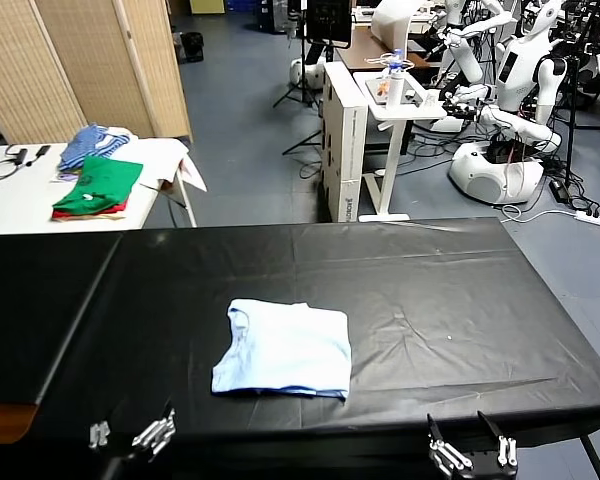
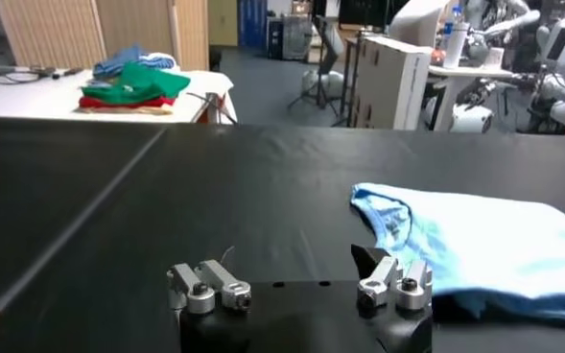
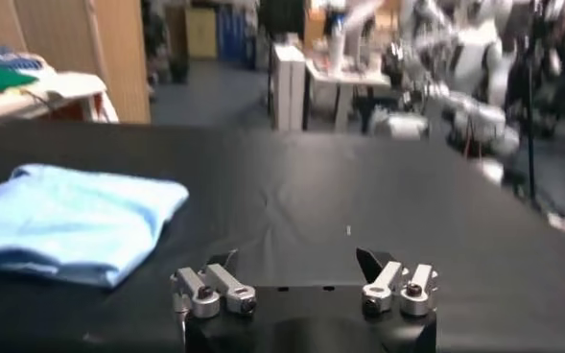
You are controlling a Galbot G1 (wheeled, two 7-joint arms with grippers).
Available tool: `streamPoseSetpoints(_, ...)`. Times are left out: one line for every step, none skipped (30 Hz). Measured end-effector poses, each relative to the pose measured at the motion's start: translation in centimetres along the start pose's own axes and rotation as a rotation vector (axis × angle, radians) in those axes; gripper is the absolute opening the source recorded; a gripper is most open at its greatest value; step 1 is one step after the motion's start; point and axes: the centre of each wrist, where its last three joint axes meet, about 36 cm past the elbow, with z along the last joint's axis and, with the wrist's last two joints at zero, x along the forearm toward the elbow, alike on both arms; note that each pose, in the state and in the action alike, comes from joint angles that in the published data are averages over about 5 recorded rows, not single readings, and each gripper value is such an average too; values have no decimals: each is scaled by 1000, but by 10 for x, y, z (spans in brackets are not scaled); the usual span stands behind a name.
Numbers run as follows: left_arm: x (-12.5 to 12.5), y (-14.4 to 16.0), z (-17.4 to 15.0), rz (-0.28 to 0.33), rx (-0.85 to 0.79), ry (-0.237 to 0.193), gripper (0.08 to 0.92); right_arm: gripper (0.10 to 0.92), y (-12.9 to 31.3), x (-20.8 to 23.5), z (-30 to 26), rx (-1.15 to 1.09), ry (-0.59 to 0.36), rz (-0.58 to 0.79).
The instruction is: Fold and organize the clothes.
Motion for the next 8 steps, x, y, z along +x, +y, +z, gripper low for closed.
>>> streamPoseSetpoints(0, 0, 0, 0, -1, 2, 907, 907, 0, 1, 0, -1, 2, 0)
streamPoseSetpoints(0, 0, 0, 1, -1, 3, 907, 907, 0, 1, 0, -1, 3, -1)
streamPoseSetpoints(0, 1, 0, 1, -2, 4, 907, 907, 1, 1, 0, -2, 3, -1)
streamPoseSetpoints(0, 1, 0, 1, -2, 5, 907, 907, 1, 2, 0, -2, 4, -2)
streamPoseSetpoints(0, 1, 0, 2, -2, 6, 907, 907, 1, 2, 0, -3, 4, -2)
streamPoseSetpoints(0, 1, 0, 2, -2, 7, 907, 907, 1, 2, 0, -3, 5, -2)
streamPoseSetpoints(0, 1, 0, 2, -2, 8, 907, 907, 1, 2, 0, -3, 5, -3)
streamPoseSetpoints(0, 1, 0, 2, -2, 8, 907, 907, 1, 2, 0, -3, 5, -3)
